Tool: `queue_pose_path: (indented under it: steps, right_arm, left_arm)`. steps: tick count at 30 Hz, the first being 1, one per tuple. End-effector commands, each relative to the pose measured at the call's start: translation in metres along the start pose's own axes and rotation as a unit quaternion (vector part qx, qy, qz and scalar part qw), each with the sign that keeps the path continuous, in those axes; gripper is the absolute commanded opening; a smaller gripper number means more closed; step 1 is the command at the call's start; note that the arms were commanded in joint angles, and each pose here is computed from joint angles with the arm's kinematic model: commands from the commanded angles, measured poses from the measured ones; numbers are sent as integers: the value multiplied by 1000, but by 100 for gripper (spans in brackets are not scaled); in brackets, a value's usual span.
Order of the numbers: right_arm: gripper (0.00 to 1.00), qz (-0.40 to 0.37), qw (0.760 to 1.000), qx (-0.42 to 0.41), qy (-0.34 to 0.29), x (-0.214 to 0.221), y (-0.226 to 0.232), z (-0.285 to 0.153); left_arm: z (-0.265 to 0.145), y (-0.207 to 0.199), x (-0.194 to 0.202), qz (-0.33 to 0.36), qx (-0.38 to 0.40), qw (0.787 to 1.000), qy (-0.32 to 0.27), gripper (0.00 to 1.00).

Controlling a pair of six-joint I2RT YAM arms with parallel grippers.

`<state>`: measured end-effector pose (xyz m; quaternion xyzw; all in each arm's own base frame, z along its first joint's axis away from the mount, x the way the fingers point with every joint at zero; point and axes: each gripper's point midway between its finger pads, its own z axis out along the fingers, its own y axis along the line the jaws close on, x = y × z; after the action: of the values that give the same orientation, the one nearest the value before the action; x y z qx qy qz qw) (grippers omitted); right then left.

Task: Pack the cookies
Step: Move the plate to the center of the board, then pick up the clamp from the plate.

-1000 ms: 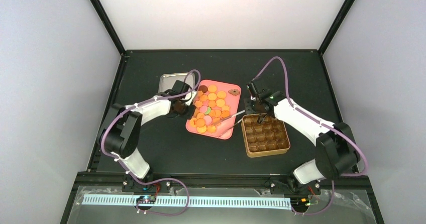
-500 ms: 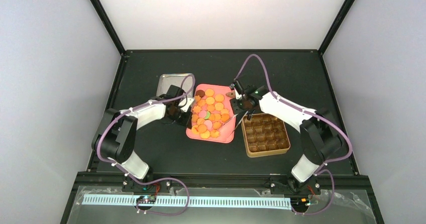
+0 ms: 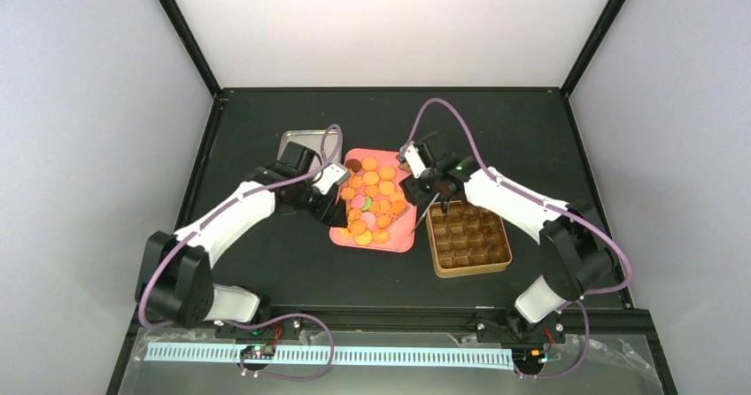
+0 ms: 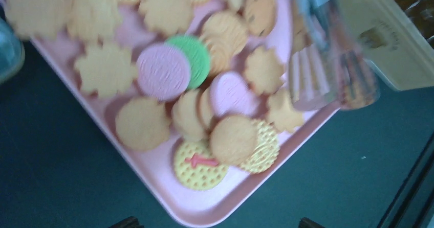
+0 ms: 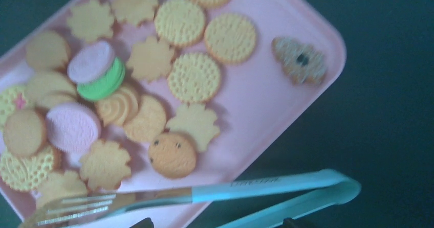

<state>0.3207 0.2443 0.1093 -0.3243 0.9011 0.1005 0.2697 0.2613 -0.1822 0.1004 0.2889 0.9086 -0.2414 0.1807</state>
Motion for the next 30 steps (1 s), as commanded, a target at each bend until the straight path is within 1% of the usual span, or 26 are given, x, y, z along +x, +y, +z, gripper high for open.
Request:
queue_pose_path:
  steps: [1,3,5,7,9,12,18,23,27,30]
  right_arm:
    - [69,49,997,27,-59,-41,-19,-23]
    - [76,86,992,36,-82,-46,-28,-36]
    - [83,145,982,53,-105,-46,-45,-54]
    - [91,206,969,63,-118,-38,-67,-72]
    - [97,250,958,76,-121,-24,-82,-85]
    - [97,286,945,105,-117,-4,-97,-99]
    - [97,301,937,134,-117,21,-102,-113]
    - [97,312,931,142,-126,28,-104,-120]
    - [96,315,929,140,-133,27,-105,-125]
    - [94,318,928,135,-138,26,-104,-127]
  left_arm:
    - [-16,-46,-32,127,28,991,-42,84]
    - [-7,-60,-37,148,35,988,-33,84]
    - [6,-71,-39,163,38,986,-14,82]
    - [21,-78,-40,178,34,983,6,79]
    - [34,-87,-42,192,38,980,18,76]
    - [47,-99,-46,205,41,977,30,69]
    - [65,-105,-46,222,25,974,43,58]
    - [81,-99,-46,229,3,972,53,54]
    - [92,-95,-49,234,-9,971,57,44]
    - [96,-93,-52,240,-15,969,54,34]
